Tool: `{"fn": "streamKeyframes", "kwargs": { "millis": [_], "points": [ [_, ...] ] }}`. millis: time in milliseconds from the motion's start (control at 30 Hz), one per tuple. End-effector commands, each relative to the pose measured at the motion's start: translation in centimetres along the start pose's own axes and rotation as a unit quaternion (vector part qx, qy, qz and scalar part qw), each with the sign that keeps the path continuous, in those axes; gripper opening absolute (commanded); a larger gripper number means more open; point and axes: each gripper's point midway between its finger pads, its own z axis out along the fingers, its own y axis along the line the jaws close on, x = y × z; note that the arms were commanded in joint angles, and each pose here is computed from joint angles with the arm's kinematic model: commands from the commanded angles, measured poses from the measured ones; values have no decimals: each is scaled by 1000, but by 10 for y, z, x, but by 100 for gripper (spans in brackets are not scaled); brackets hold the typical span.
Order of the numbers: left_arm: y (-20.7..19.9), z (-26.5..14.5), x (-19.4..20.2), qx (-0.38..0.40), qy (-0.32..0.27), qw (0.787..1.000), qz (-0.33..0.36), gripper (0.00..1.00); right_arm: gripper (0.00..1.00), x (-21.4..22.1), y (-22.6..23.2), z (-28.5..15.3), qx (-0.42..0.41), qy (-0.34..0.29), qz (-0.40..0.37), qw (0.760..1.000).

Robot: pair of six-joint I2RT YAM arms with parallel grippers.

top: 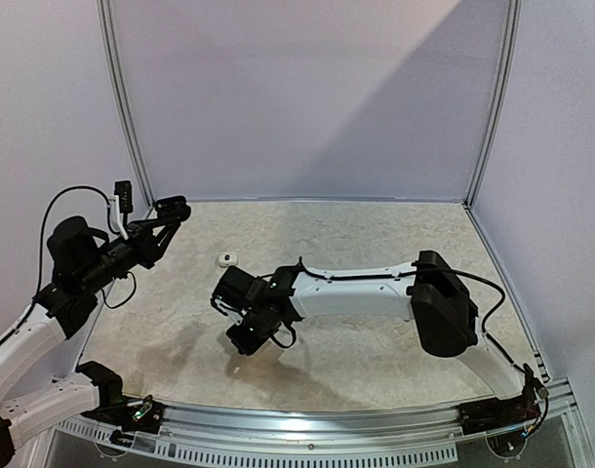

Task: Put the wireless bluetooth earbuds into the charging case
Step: Pick up the left earbud from the center of the board.

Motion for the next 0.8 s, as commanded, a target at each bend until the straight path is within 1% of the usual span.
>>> {"fn": "streamKeyframes", "kwargs": {
  "millis": [0, 133, 333, 567, 767],
  "points": [
    [3, 0, -1, 2, -3, 1000, 8, 0, 15, 41, -1, -11, -2, 74, -15, 997],
    [6, 1, 0, -2, -4, 1000, 7, 0, 16, 39, 3, -16, -14, 67, -25, 997],
    [8, 2, 2, -2, 0, 1000, 8, 0, 17, 44, 6, -12, -24, 75, -30, 996],
    [9, 5, 4, -2, 4, 1000, 7, 0, 11, 36, 9, -9, -31, 57, -38, 997],
    [10, 4, 7, -4, 7, 1000, 10, 0, 0, 37, 8, -11, -30, 58, -34, 997]
  ]
}}
